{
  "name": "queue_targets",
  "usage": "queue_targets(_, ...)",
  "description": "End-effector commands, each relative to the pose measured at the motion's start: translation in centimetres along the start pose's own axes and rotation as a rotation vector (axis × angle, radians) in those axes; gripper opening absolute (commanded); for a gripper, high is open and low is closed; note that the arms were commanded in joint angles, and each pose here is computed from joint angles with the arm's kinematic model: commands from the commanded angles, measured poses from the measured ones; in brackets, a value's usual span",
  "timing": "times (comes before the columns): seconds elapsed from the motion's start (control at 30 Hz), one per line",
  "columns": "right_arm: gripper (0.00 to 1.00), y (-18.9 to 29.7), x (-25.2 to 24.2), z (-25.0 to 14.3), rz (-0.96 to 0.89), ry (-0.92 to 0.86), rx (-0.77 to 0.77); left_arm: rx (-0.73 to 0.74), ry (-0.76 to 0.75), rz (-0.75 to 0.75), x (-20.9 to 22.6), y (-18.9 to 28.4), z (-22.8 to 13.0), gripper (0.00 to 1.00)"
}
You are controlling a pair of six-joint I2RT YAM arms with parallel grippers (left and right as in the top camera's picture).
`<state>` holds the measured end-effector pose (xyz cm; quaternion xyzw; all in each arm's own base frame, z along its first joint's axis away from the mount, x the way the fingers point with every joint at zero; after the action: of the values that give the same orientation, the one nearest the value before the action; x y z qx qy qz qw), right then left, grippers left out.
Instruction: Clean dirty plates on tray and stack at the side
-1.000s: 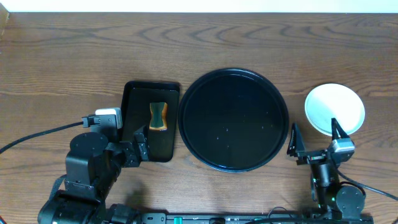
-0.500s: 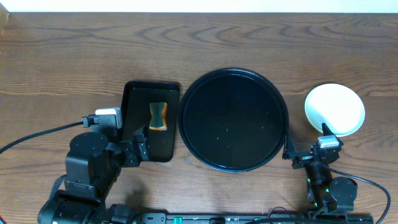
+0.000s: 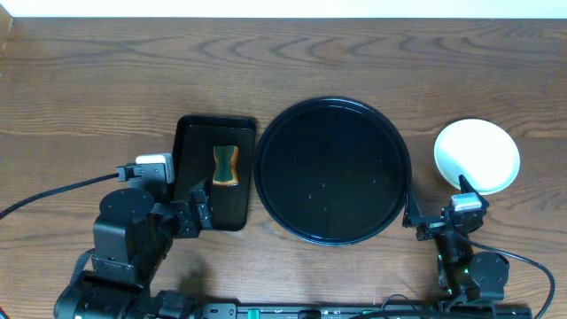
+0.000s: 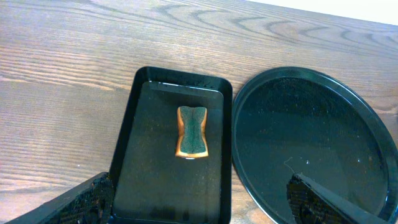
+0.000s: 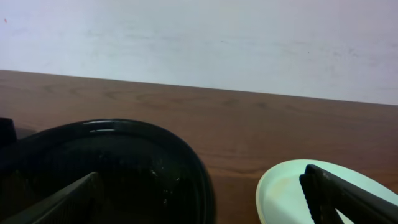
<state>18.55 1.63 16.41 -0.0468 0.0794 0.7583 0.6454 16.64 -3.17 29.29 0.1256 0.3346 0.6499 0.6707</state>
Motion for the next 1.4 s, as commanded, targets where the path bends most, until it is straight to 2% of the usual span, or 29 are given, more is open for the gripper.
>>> queue_targets(0.0,0.99,0.0,0.0,0.0,-0.001,0.015,-0.001,-0.001,-0.022,0.007,0.1,-0.1,-0.1,0.9)
queue_targets(0.8,0.99,0.0,0.0,0.0,-0.001,0.015,-0.001,-0.003,-0.021,0.008,0.2,0.1,-0.2,0.9)
queue_targets(0.97,0.99,0.0,0.0,0.0,-0.001,0.015,-0.001,-0.006,0.009,0.059,1.5,0.9,-0.7,0.9)
queue_targets(1.13,0.99,0.0,0.0,0.0,-0.001,0.015,-0.001,-0.071,0.055,0.097,3.1,0.6,-1.9,0.9)
queue_targets(1.37,0.99,0.0,0.0,0.0,-0.001,0.015,-0.001,-0.221,0.11,0.094,5.3,-2.3,-5.1,0.9)
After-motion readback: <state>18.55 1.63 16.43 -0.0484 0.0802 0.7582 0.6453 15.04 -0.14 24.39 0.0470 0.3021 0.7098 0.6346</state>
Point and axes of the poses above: each gripper's point midway between its finger pads, its own y axis back along the fingers, its own x axis along the line the jaws close on, z = x × y, the point moved 6 cm from there along y, back along the fingers, and after that the axes turned 8 degrees about y, right-handed, at the moved point
